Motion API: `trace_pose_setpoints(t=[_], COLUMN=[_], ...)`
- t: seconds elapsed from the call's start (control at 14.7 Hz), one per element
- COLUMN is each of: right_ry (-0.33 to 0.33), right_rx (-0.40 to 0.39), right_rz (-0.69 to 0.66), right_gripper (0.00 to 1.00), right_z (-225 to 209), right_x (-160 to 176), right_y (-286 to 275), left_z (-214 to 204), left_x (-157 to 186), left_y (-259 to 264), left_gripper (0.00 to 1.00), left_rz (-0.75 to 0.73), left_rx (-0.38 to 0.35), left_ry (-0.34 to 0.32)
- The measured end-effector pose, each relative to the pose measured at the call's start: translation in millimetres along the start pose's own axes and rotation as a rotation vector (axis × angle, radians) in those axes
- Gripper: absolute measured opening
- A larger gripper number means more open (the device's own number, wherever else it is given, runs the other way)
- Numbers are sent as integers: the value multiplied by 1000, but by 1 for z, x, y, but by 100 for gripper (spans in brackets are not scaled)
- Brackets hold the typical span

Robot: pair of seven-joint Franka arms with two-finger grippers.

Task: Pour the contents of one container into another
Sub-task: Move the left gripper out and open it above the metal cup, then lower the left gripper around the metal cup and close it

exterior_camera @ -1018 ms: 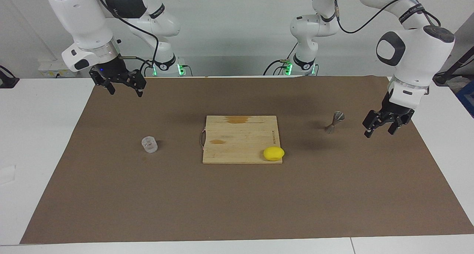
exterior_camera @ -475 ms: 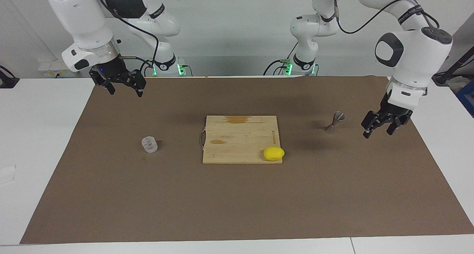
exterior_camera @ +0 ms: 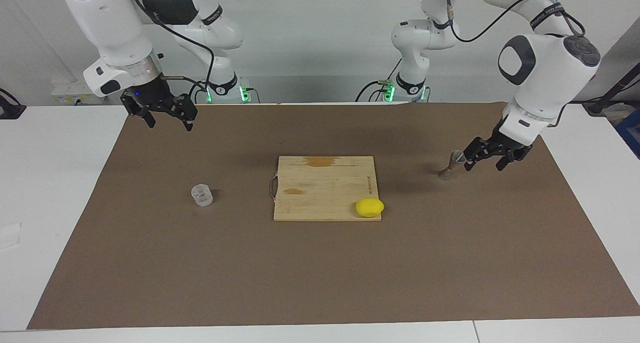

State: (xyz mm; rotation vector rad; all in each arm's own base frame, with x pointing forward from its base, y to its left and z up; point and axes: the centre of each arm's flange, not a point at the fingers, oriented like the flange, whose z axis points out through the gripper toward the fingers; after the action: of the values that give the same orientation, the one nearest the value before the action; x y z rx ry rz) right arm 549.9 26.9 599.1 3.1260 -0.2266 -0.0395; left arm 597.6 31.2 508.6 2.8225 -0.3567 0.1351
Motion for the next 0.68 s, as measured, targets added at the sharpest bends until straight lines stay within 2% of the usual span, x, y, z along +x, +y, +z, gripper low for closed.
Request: trace_pose_setpoints(t=[0.2, 0.41, 0.68], right_ry=[0, 0, 0], right_rx=[0, 0, 0], right_rz=[0, 0, 0], right_gripper=[100, 100, 100], right_z=[0, 0, 0], right_x=[0, 0, 0], right_y=[0, 0, 0], left_z=[-3, 7, 42], left_x=[-20, -36, -78], left_y=[-39, -58, -95], left_gripper=[100, 100, 100], left_rz=[218, 474, 801], left_rx=[-132, -250, -442], left_ry=[50, 136, 311])
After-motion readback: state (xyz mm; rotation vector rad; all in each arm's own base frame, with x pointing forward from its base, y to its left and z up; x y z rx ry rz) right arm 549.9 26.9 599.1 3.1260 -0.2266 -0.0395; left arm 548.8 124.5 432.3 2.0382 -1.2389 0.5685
